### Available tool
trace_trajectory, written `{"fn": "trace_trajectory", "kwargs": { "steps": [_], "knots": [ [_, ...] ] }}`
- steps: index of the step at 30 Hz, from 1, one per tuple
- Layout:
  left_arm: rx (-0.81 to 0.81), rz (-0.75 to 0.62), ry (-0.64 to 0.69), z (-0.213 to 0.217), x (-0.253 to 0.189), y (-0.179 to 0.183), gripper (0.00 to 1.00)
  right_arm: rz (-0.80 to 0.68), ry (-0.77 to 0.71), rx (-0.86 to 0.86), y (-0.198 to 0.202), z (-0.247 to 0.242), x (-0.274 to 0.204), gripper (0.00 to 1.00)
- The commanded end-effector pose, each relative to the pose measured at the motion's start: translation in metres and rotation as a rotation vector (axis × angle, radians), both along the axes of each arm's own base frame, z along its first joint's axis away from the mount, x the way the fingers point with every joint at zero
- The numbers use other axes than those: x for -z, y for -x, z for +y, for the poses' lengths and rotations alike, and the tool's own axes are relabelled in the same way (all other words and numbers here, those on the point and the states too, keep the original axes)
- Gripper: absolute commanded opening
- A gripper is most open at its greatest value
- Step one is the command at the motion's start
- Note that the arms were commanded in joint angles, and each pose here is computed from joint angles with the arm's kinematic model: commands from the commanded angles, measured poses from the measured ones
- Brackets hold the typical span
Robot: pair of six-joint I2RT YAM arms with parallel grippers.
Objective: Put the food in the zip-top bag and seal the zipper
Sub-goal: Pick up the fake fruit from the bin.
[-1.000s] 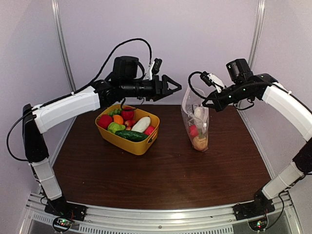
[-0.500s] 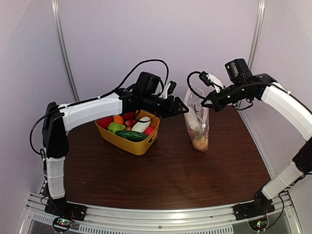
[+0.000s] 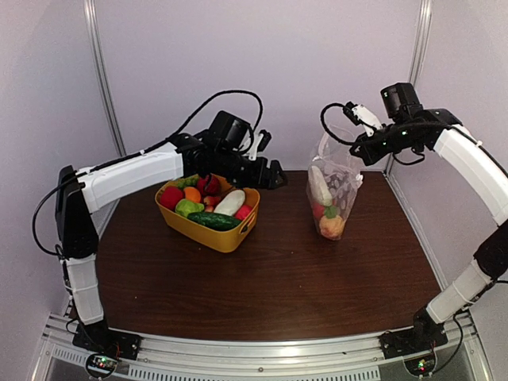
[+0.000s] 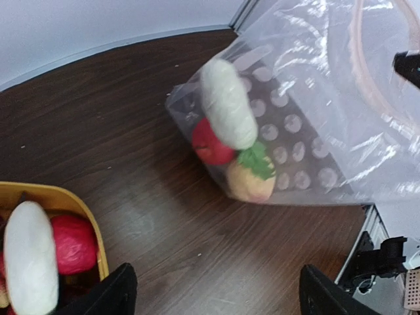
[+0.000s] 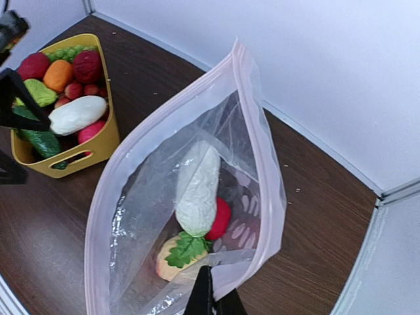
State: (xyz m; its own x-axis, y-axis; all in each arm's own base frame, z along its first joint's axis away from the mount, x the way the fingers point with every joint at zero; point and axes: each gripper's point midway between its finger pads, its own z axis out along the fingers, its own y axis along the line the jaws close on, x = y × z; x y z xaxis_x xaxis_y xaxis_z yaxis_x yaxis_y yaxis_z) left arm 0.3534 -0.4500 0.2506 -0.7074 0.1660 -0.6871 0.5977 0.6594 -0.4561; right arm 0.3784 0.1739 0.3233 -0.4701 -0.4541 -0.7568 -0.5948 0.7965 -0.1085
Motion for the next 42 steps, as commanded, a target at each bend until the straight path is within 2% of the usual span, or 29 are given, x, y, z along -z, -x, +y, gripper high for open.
{"fn": "trace_trajectory", "kwargs": {
  "steps": [1, 5, 8, 11, 16, 22, 29, 34, 42],
  "knots": [
    [-0.093, -0.081, -0.198, 0.081, 0.003, -0.016, 0.87, -0.09, 0.158, 0.156, -0.023, -0.059, -0.022, 0.0],
    [-0.154, -0.063, -0.332, 0.136, 0.026, -0.021, 0.87, -0.132, 0.193, 0.17, -0.024, -0.071, -0.041, 0.0],
    [-0.211, -0.028, -0.439, 0.171, 0.045, -0.025, 0.87, -0.096, 0.145, 0.088, -0.015, -0.047, -0.032, 0.0],
    [-0.22, 0.004, -0.467, 0.186, 0.06, -0.023, 0.86, -0.006, 0.099, -0.044, 0.001, -0.009, 0.001, 0.0],
    [-0.201, 0.034, -0.489, 0.19, 0.071, -0.02, 0.86, 0.12, 0.033, -0.152, 0.019, 0.029, 0.043, 0.0],
    [-0.278, 0.047, -0.505, 0.205, 0.069, -0.03, 0.88, 0.11, -0.012, -0.16, 0.023, 0.037, 0.042, 0.0],
    [-0.356, 0.01, -0.427, 0.198, 0.063, -0.08, 0.86, 0.122, -0.02, -0.171, 0.028, 0.043, 0.051, 0.0],
    [-0.399, 0.0, -0.443, 0.192, 0.069, -0.12, 0.84, 0.125, -0.025, -0.179, 0.029, 0.047, 0.053, 0.0],
    [-0.479, 0.0, -0.465, 0.195, 0.088, -0.156, 0.82, 0.132, -0.029, -0.185, 0.032, 0.05, 0.054, 0.0]
  ]
}}
